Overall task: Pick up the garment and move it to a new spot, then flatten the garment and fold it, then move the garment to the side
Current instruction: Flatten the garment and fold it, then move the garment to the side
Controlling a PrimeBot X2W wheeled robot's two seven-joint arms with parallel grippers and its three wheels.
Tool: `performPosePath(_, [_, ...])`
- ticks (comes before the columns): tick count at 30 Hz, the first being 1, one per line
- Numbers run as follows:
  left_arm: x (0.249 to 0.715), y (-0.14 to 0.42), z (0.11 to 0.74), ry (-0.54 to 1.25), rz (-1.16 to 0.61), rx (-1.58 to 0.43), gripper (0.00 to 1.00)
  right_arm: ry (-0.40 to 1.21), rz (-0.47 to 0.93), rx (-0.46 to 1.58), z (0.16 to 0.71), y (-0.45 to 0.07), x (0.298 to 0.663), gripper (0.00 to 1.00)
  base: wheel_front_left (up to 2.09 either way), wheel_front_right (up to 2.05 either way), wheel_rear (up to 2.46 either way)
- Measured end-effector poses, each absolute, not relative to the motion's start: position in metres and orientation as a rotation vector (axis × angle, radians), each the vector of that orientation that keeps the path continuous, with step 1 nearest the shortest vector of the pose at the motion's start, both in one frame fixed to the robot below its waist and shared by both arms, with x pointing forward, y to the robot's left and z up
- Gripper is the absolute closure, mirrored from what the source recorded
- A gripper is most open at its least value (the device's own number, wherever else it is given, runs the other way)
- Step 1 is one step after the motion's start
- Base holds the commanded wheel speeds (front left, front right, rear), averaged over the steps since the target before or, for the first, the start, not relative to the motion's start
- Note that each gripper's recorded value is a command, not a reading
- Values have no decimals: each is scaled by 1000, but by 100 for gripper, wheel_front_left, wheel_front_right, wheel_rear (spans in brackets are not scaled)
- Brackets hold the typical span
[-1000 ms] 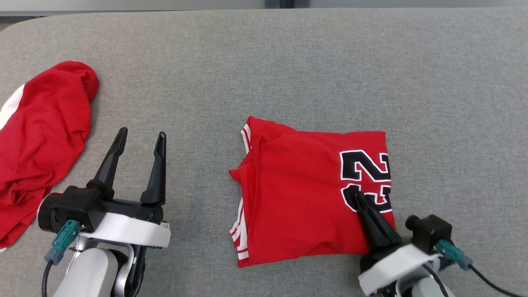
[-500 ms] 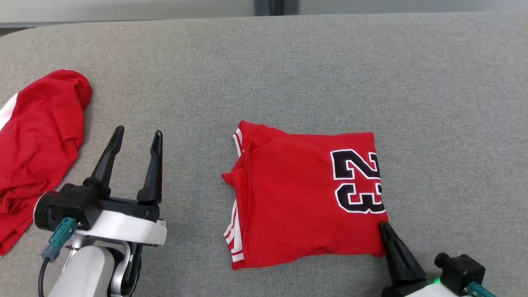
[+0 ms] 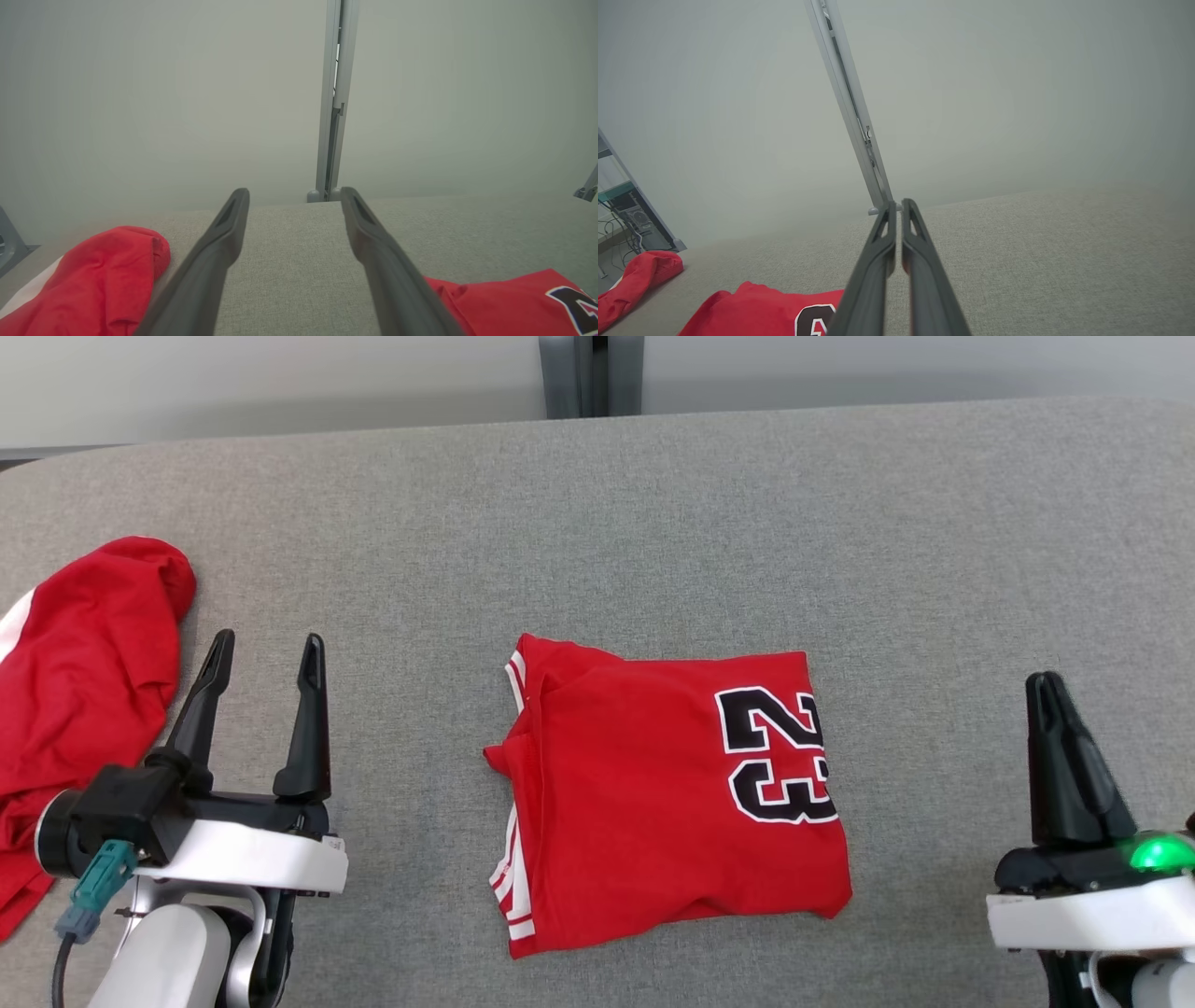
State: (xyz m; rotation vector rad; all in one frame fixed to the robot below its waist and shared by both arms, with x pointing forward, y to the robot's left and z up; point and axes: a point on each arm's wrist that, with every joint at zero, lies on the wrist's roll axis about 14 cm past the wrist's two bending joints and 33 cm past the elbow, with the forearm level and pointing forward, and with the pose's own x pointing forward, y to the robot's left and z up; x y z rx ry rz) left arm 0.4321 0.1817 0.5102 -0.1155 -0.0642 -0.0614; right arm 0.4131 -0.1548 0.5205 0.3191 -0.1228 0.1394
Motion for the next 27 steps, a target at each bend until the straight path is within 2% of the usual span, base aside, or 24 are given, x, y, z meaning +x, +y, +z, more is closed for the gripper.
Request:
performPosePath(1, [432, 182, 513, -69, -59, -114, 0, -123, 132, 309, 523, -158, 415, 8, 0, 0, 0])
performPosePath(2, [431, 183, 516, -74, -57, -113, 0, -127, 126, 287, 525, -161, 416, 0, 0, 0, 0])
performPosePath(12, [415, 192, 531, -119, -45, -64, 0, -53, 126, 163, 517, -168, 420, 0, 0, 0, 0])
performPosePath(27, [407, 196, 524, -99, -34, -45, 0, 17, 132, 144, 498, -165, 415, 0, 0, 0, 0])
